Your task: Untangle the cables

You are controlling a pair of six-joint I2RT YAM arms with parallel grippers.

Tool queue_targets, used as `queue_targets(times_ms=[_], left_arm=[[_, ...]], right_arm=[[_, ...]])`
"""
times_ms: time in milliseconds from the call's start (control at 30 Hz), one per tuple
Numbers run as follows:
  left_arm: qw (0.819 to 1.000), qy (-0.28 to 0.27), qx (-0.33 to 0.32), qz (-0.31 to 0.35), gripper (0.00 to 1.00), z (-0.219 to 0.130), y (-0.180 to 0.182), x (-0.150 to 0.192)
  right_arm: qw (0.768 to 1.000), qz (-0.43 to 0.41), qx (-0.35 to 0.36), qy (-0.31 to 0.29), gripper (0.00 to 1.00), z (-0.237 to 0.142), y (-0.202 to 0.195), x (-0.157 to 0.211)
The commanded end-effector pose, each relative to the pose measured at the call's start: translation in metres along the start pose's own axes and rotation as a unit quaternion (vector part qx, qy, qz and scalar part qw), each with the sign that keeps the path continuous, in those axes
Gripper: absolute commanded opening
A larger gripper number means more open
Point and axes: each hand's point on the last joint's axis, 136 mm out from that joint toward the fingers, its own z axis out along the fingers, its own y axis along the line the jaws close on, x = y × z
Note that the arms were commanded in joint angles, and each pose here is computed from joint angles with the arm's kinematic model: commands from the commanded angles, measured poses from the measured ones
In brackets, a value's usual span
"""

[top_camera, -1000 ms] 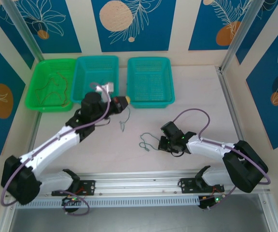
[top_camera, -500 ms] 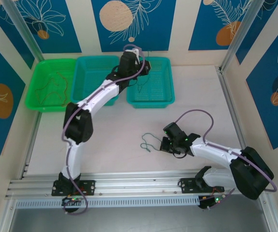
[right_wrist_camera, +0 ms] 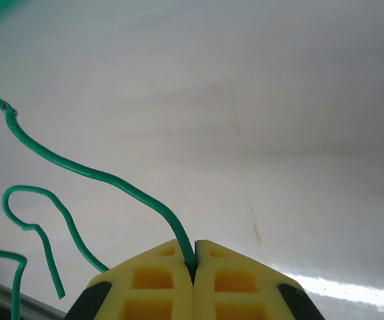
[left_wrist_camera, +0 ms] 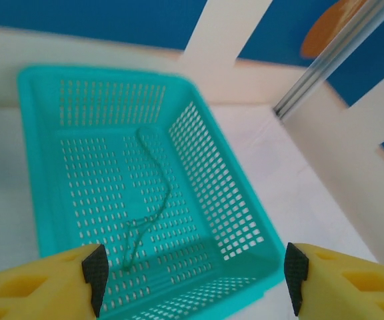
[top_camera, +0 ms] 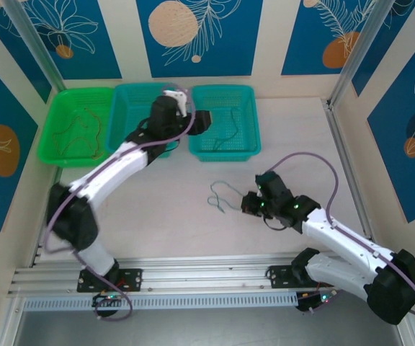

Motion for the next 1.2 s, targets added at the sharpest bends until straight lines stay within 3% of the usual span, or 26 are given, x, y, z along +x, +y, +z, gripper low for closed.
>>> queue_targets(times_ms=[0, 167, 367, 400, 467, 500, 600, 800, 867, 967, 1000, 1167], left_arm=[[0.998, -0.042, -0.002, 0.043, 0.71, -0.051, -0.004, 0.000], [0.997, -0.005, -0.023, 0.073, 0.71, -0.113, 0.015, 0.049], [0.990, 0.063, -0.064, 0.106, 0.75, -0.159, 0.046, 0.104], [0.988, 0.073, -0.079, 0.113, 0.77, -0.164, 0.053, 0.109], [0.984, 0.090, -0.098, 0.119, 0.79, -0.168, 0.062, 0.119], [0.983, 0.095, -0.103, 0.121, 0.81, -0.169, 0.066, 0.124], [0.979, 0.102, -0.121, 0.125, 0.87, -0.168, 0.077, 0.134], [0.963, 0.093, -0.202, 0.151, 0.98, -0.166, 0.111, 0.140], [0.957, 0.081, -0.226, 0.164, 1.00, -0.165, 0.123, 0.140], [0.949, 0.051, -0.253, 0.183, 1.00, -0.165, 0.138, 0.138], [0.945, 0.039, -0.264, 0.189, 1.00, -0.166, 0.145, 0.138], [0.923, 0.003, -0.313, 0.223, 1.00, -0.171, 0.177, 0.141]], right_arm=[[0.997, -0.011, -0.037, -0.068, 0.00, -0.027, 0.031, -0.057], [0.993, 0.003, -0.013, -0.117, 0.00, -0.021, 0.040, -0.148], [0.997, -0.002, 0.024, -0.079, 0.00, 0.047, 0.040, -0.217], [0.997, -0.005, 0.029, -0.075, 0.02, 0.057, 0.040, -0.224], [0.997, -0.012, 0.029, -0.066, 0.17, 0.072, 0.044, -0.234], [0.998, -0.013, 0.028, -0.058, 0.27, 0.078, 0.046, -0.236], [0.998, -0.012, 0.028, -0.047, 0.39, 0.081, 0.048, -0.238], [0.996, -0.013, 0.029, -0.086, 0.42, 0.031, 0.030, -0.228], [0.992, -0.011, 0.035, -0.117, 0.43, 0.006, 0.015, -0.221], [0.983, -0.010, 0.067, -0.172, 0.52, -0.028, -0.023, -0.205], [0.977, -0.009, 0.083, -0.196, 0.60, -0.041, -0.039, -0.200], [0.947, -0.019, 0.175, -0.267, 0.71, -0.061, -0.112, -0.177]])
